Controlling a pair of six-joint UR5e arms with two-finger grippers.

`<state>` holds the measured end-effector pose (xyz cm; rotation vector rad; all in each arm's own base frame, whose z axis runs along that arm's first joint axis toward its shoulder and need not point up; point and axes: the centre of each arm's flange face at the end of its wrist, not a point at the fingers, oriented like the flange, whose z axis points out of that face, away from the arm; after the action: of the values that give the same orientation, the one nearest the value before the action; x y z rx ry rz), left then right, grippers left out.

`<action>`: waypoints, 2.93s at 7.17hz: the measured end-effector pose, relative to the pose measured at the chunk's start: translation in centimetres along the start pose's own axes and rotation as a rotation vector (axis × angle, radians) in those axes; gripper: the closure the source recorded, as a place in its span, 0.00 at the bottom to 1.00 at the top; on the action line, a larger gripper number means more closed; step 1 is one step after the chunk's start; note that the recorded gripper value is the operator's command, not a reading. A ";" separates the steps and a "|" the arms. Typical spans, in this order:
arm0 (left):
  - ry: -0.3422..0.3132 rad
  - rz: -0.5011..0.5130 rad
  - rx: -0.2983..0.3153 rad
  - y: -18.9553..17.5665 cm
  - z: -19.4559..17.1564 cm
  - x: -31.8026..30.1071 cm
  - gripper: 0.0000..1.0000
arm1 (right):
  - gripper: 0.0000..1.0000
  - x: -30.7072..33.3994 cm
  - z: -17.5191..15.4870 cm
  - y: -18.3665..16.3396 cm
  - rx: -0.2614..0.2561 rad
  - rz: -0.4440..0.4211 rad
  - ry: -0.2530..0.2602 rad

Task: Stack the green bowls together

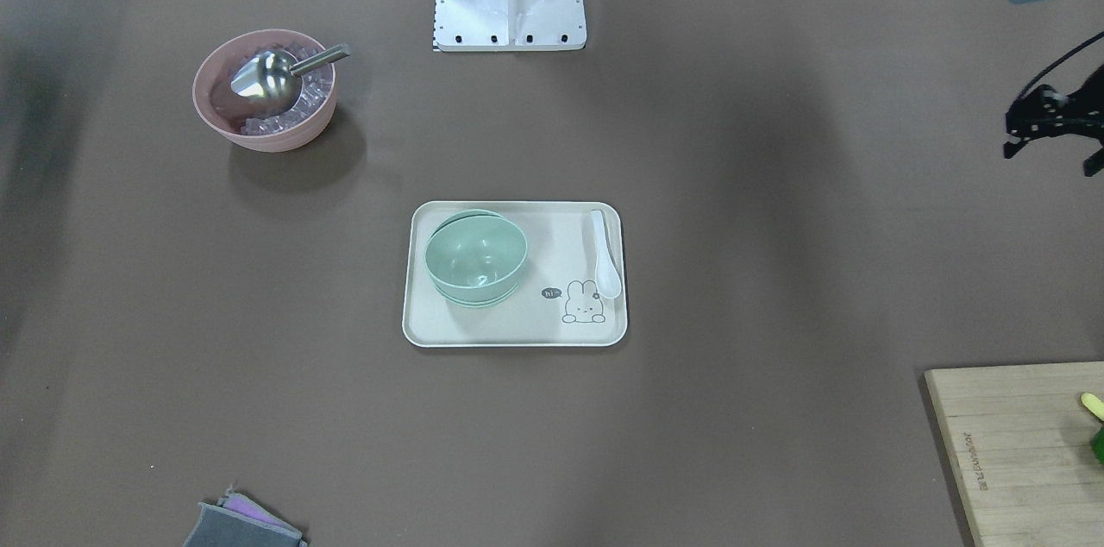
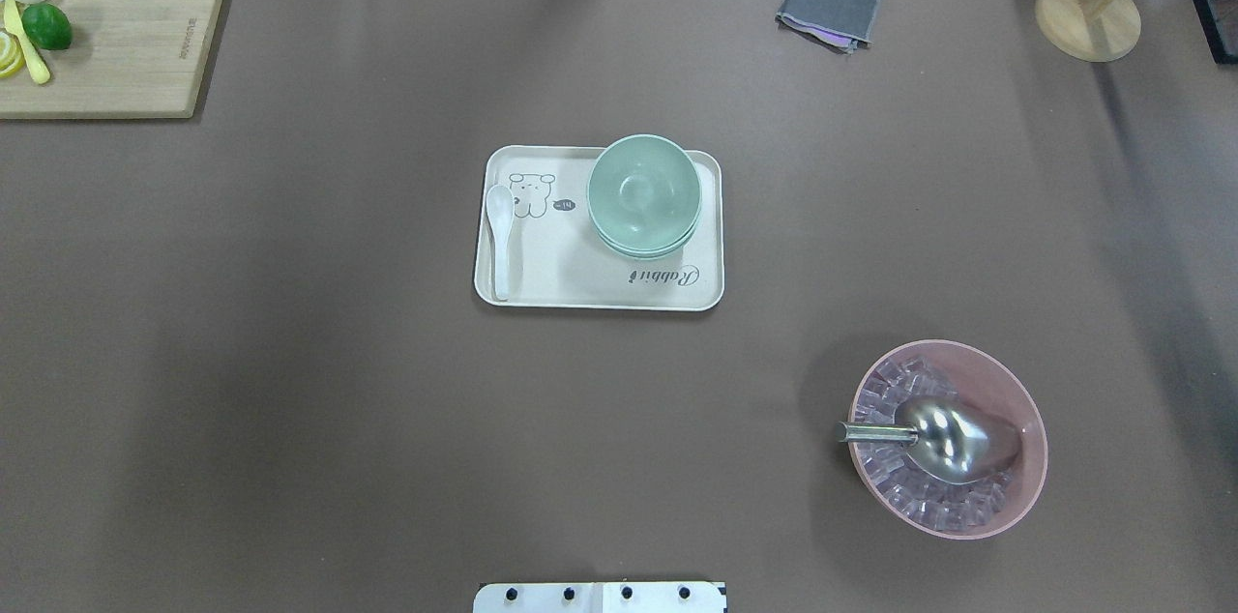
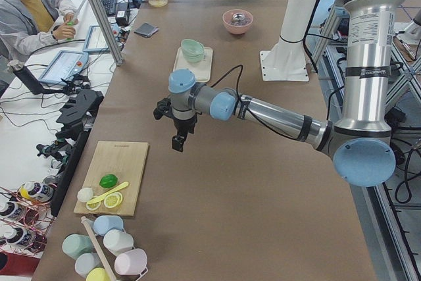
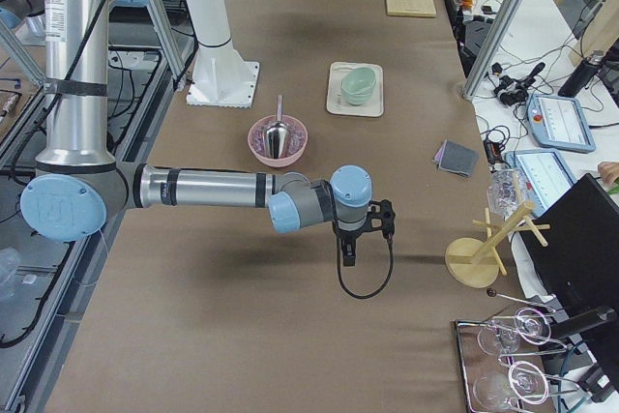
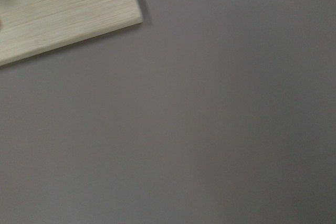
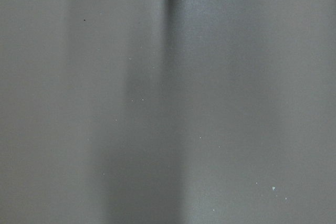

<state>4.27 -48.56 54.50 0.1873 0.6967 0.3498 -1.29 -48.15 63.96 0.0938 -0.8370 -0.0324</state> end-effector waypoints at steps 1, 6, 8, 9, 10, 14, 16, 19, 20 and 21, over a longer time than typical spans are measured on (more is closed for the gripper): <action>-0.008 0.004 -0.034 2.5 1.3 -3.9 0.02 | 0.00 0.0 0.0 -0.1 0.000 -0.003 -0.002; 0.032 -0.034 -0.046 4.6 2.2 -7.4 0.02 | 0.00 0.6 0.0 0.3 0.000 -0.020 0.002; 0.070 -0.047 -0.034 4.7 2.0 -7.6 0.02 | 0.00 0.7 0.1 0.4 -0.003 -0.024 0.003; 0.074 -0.048 -0.029 4.6 1.9 -7.5 0.02 | 0.00 0.8 0.2 0.4 -0.005 -0.026 0.004; 0.076 -0.049 -0.026 4.5 1.7 -7.5 0.02 | 0.00 0.9 0.3 0.4 -0.006 -0.028 0.004; 0.075 -0.048 -0.020 4.3 1.5 -7.3 0.02 | 0.00 0.9 0.3 0.4 -0.006 -0.031 0.004; 0.087 -0.043 -0.011 4.3 1.2 -7.0 0.02 | 0.00 0.8 0.2 0.4 -0.005 -0.031 0.003; 0.108 -0.041 -0.002 4.5 0.8 -6.5 0.02 | 0.00 0.9 0.3 0.4 -0.007 -0.029 0.002; 0.109 -0.043 -0.003 4.6 0.8 -6.5 0.02 | 0.00 0.9 0.3 0.4 -0.007 -0.030 0.001; 0.109 -0.045 -0.005 4.7 0.9 -6.6 0.02 | 0.00 0.9 0.3 0.4 -0.007 -0.030 0.001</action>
<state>-1.01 -46.71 60.43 0.1482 0.8063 0.3202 -0.95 -47.87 64.82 0.1002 -0.8342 -0.0632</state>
